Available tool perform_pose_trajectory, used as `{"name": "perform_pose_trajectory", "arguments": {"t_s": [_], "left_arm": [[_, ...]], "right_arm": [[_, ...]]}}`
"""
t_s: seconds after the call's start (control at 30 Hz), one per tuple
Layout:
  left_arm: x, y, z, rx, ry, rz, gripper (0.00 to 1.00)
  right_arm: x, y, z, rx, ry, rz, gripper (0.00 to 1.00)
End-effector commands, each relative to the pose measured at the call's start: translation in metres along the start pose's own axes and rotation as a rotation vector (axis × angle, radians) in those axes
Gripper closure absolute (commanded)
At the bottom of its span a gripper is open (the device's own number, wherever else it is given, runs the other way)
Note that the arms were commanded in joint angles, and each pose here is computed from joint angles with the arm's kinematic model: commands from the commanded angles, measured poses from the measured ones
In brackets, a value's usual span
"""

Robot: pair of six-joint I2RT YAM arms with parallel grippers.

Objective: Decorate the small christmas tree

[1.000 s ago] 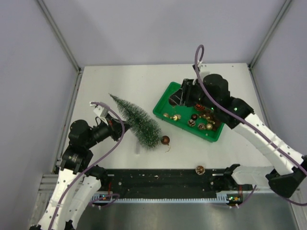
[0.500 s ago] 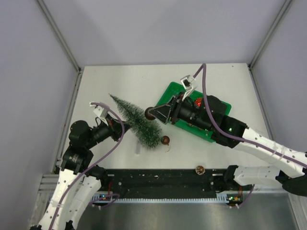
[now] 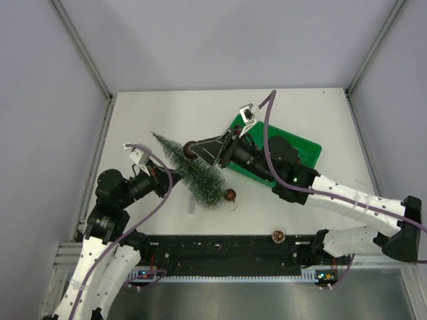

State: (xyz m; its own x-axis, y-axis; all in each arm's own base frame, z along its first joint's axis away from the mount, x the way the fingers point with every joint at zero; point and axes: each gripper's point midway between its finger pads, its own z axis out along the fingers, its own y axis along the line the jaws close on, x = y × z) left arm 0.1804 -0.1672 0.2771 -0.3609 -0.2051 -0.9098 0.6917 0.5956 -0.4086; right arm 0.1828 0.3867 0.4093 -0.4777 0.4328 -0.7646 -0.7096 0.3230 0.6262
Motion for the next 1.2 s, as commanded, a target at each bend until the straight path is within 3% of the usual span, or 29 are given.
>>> {"name": "perform_pose_trajectory", "arguments": {"t_s": [0.0,0.33,1.17], "left_arm": [[-0.009,-0.005,0.0,0.027,-0.039,0.028,1.0],[-0.011,-0.01,-0.001,0.049,-0.045,0.036,1.0],[-0.012,-0.016,-0.003,0.08,-0.047,0.048,1.0]], "right_arm": [[-0.018,0.021,0.002,-0.08,-0.086,0.029,0.71],[-0.007,-0.01,0.0,0.015,-0.104,-0.031,0.73],[-0.013,-0.022,0.002,0.029,-0.159,-0.09,0.76]]}}
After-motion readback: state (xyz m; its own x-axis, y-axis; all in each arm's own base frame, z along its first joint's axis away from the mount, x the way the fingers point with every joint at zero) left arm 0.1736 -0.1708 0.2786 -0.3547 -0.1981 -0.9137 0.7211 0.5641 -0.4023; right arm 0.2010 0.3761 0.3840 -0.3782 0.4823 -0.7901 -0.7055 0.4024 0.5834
